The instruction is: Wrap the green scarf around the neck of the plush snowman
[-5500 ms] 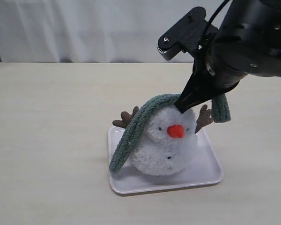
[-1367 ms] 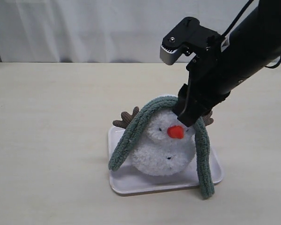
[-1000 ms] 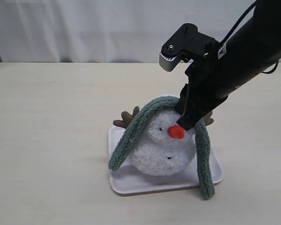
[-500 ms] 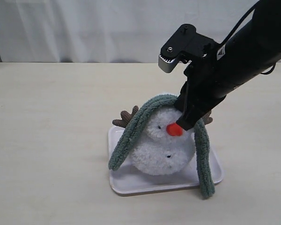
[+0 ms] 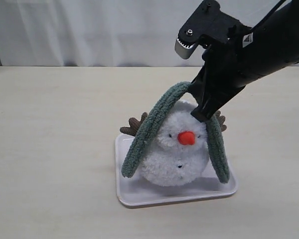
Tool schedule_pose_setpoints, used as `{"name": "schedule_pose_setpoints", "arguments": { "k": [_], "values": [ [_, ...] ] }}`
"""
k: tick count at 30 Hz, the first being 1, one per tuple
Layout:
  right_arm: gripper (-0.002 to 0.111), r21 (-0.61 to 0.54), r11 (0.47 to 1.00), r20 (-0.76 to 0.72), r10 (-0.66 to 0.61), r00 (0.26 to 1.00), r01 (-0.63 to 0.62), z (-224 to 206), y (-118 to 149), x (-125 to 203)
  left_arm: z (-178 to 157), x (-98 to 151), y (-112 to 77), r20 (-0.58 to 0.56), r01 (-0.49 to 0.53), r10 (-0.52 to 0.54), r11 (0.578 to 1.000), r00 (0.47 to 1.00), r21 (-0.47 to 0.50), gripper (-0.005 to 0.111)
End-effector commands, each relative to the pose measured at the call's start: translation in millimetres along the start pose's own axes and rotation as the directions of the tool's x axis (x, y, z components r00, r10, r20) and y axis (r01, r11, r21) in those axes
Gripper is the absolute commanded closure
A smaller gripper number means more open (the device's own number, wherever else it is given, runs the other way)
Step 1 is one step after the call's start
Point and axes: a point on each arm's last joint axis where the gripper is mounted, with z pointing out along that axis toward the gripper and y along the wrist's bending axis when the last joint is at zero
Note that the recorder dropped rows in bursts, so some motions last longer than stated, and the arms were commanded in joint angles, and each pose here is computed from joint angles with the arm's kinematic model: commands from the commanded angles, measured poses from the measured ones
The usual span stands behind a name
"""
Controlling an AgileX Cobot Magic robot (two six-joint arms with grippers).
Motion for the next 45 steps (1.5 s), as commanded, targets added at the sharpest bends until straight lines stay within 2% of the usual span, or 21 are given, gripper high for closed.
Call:
{"name": "schedule_pose_setpoints", "arguments": {
  "k": [1, 19, 26, 34, 36, 37, 39, 42, 44, 45],
  "values": [
    [0.104, 0.027, 0.999, -0.017, -0.031, 0.999, 0.032, 8.0, -3.2, 1.0, 0.1, 0.0, -0.4, 0.009, -0.003, 0.003, 1.000, 1.000, 0.006, 0.107],
    [0.104, 0.001, 1.000, -0.125, 0.007, 0.992, -0.007, 51.2, -4.0, 9.6, 0.1, 0.0, -0.4, 0.009, -0.003, 0.003, 1.000, 1.000, 0.006, 0.107],
    [0.104, 0.026, 0.998, -0.089, 0.067, 0.994, -0.064, 57.8, -6.0, 6.7, 0.1, 0.0, -0.4, 0.009, -0.003, 0.003, 1.000, 1.000, 0.006, 0.107],
    [0.104, 0.033, 0.997, -0.074, 0.066, 0.995, -0.064, 58.5, -6.8, 5.4, 0.1, 0.0, -0.4, 0.009, -0.003, 0.003, 1.000, 1.000, 0.006, 0.107],
    [0.104, 0.041, 0.994, -0.061, 0.105, 0.993, -0.102, 58.7, -7.4, 4.4, 0.1, 0.0, -0.4, 0.009, -0.003, 0.003, 1.000, 1.000, 0.006, 0.107],
    [0.103, 0.043, 0.992, -0.058, 0.122, 0.991, -0.119, 58.7, -7.5, 4.2, 0.1, 0.0, -0.4, 0.009, -0.003, 0.003, 1.000, 1.000, 0.006, 0.107],
    [0.092, 0.047, 0.990, -0.050, 0.134, 0.990, -0.132, 55.1, -7.7, 3.4, 0.1, 0.0, -0.4, 0.009, -0.003, 0.003, 1.000, 1.000, 0.006, 0.107],
    [0.072, 0.058, 0.986, -0.010, 0.155, 0.988, -0.154, 37.8, -8.3, -0.1, 0.1, 0.0, -0.4, 0.009, -0.003, 0.003, 1.000, 1.000, 0.006, 0.107],
    [0.064, 0.069, 0.983, 0.018, 0.166, 0.986, -0.167, 23.2, -8.6, -2.0, 0.1, 0.0, -0.4, 0.009, -0.003, 0.003, 1.000, 1.000, 0.006, 0.107],
    [0.063, 0.072, 0.983, 0.025, 0.166, 0.986, -0.168, 17.5, -8.5, -2.3, 0.1, 0.0, -0.4, 0.009, -0.003, 0.003, 1.000, 1.000, 0.006, 0.107]
  ]
}}
